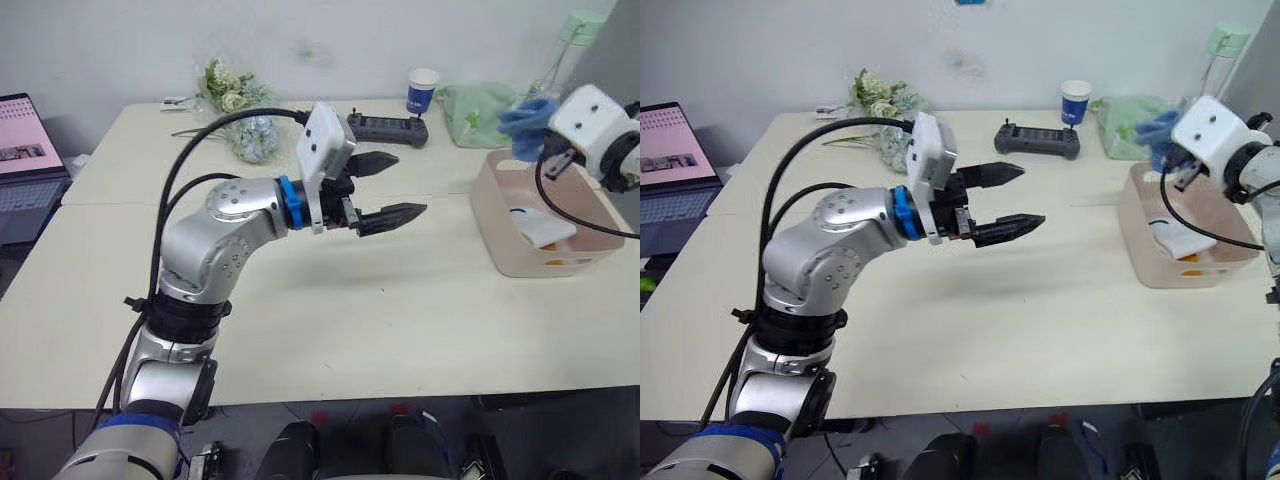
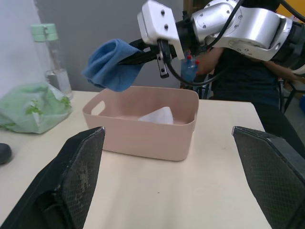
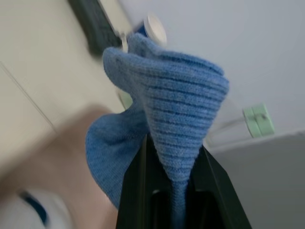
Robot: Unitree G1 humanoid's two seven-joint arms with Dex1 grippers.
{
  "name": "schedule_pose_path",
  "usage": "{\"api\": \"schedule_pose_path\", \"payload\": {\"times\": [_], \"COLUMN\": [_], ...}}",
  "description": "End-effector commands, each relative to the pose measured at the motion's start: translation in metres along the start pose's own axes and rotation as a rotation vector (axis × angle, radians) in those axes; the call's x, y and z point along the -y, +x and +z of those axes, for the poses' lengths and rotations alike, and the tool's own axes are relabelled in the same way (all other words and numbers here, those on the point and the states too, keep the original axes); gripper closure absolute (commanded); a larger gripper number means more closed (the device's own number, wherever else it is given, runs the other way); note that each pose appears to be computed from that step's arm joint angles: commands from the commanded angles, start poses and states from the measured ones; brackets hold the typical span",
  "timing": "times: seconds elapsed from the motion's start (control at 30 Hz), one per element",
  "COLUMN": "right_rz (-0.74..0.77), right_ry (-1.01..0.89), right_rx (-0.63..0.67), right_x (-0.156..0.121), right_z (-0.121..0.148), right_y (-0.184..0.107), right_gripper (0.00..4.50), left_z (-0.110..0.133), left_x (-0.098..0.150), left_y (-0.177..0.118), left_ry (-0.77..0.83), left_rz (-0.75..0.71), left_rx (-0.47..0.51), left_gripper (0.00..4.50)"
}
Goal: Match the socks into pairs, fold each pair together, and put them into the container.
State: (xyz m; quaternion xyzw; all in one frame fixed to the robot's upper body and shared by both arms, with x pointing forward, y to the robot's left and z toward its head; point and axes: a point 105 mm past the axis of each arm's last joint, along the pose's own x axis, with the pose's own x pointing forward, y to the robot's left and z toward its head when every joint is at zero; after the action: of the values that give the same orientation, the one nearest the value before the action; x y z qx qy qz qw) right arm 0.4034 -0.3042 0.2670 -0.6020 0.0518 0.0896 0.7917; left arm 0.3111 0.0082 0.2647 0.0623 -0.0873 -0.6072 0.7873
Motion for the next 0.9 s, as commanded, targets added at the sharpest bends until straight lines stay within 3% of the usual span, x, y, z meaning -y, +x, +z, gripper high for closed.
{"api": "schedule_pose_path", "payload": {"times": [0.03,0.27,0.47,0.7,0.9], "right_rz": [0.074,0.303,0.444,0.564,0.381], "right_ry": [-0.166,-0.191,-0.122,-0.024,0.026], "right_rx": [-0.019,-0.041,-0.024,-0.035,-0.006], "right_x": [-0.004,-0.04,-0.041,-0.01,0.034], "right_z": [-0.009,-0.024,-0.02,-0.007,0.009], "right_y": [0.001,0.001,-0.012,-0.038,-0.032], "right_gripper": [4.5,4.5,2.53,0.11,0.11], "left_z": [0.022,0.013,0.006,0.002,0.004], "left_x": [0.002,0.009,0.013,0.008,0.007], "left_y": [0.012,0.021,0.017,0.012,0.013], "left_ry": [0.061,0.067,0.052,0.055,0.067], "left_rz": [-0.012,0.004,0.004,0.012,0.014], "left_rx": [0.059,0.064,0.053,0.041,0.051], "left_gripper": [0.04,0.04,0.0,0.0,0.0]}}
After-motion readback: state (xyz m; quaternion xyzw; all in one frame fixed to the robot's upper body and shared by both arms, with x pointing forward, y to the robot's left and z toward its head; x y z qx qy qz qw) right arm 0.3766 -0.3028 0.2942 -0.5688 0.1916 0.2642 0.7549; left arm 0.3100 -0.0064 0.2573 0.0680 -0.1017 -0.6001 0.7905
